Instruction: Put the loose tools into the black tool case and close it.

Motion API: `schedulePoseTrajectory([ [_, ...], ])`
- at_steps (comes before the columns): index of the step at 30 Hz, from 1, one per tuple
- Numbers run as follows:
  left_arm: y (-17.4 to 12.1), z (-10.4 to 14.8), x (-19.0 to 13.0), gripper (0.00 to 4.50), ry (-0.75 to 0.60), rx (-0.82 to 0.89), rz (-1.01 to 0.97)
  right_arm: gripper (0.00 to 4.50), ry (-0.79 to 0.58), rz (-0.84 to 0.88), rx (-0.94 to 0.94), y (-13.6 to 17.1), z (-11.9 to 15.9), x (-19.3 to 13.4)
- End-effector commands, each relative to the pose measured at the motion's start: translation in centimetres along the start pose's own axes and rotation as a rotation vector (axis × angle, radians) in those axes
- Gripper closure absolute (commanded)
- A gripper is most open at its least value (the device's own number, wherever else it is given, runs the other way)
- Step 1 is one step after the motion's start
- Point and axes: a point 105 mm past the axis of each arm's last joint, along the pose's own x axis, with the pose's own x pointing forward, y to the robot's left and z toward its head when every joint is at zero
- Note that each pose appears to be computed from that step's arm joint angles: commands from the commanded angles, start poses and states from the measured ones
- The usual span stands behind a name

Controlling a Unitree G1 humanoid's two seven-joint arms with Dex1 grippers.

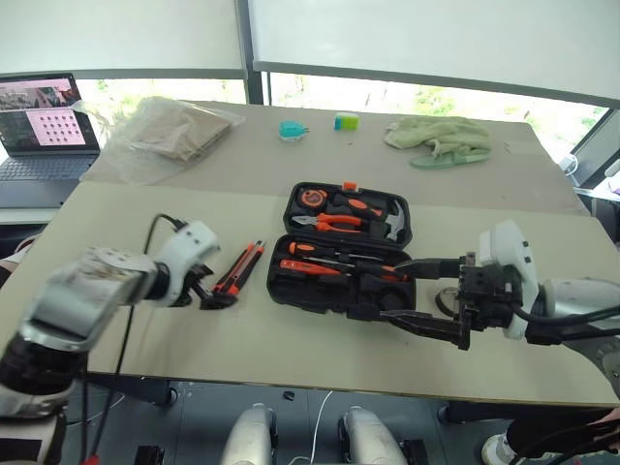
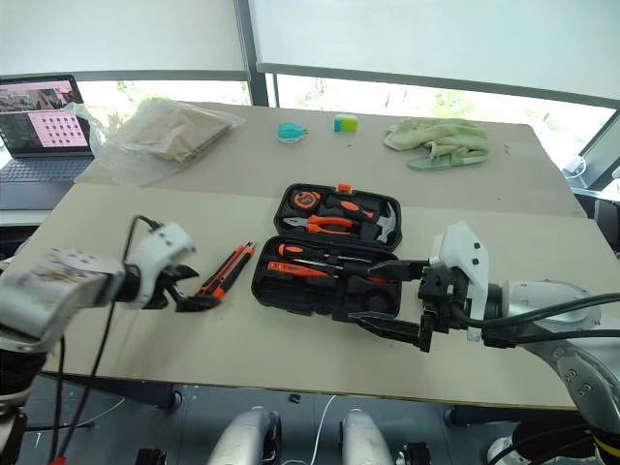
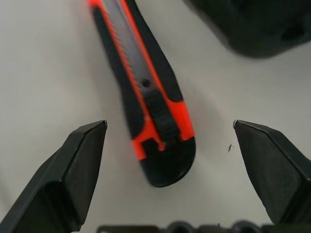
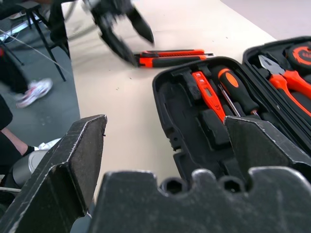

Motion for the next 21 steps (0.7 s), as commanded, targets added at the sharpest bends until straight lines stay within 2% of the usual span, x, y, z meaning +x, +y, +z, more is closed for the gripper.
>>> schedulePoseTrajectory([
  [1, 1.1, 0.4, 0.9, 0.03, 0.012, 0.030, 0.093, 0.00, -0.023, -0.007, -0.037, 0.2, 1.0, 0.0],
  [9, 0.6, -0.5, 2.8, 0.03, 0.031, -0.024, 0.067, 0.00, -0.013, -0.037, -0.060, -0.2, 1.0, 0.2],
  [12, 0.9, -0.9, 3.1, 0.69, 0.028, -0.037, 0.082, 0.00, -0.021, -0.038, -0.063, -0.2, 1.1, 0.2],
  [16, 1.2, -1.2, 3.0, 2.16, 0.010, -0.075, 0.089, 0.00, -0.018, -0.049, -0.071, -0.3, 1.1, 0.0],
  [18, 1.8, -1.0, 2.7, 2.71, -0.013, -0.088, 0.109, 0.00, -0.016, -0.057, -0.076, -0.4, 1.2, -0.2],
  [21, 3.6, 0.0, 1.8, 2.71, -0.077, -0.082, 0.156, 0.00, -0.014, -0.071, -0.078, -0.4, 1.2, -0.4],
])
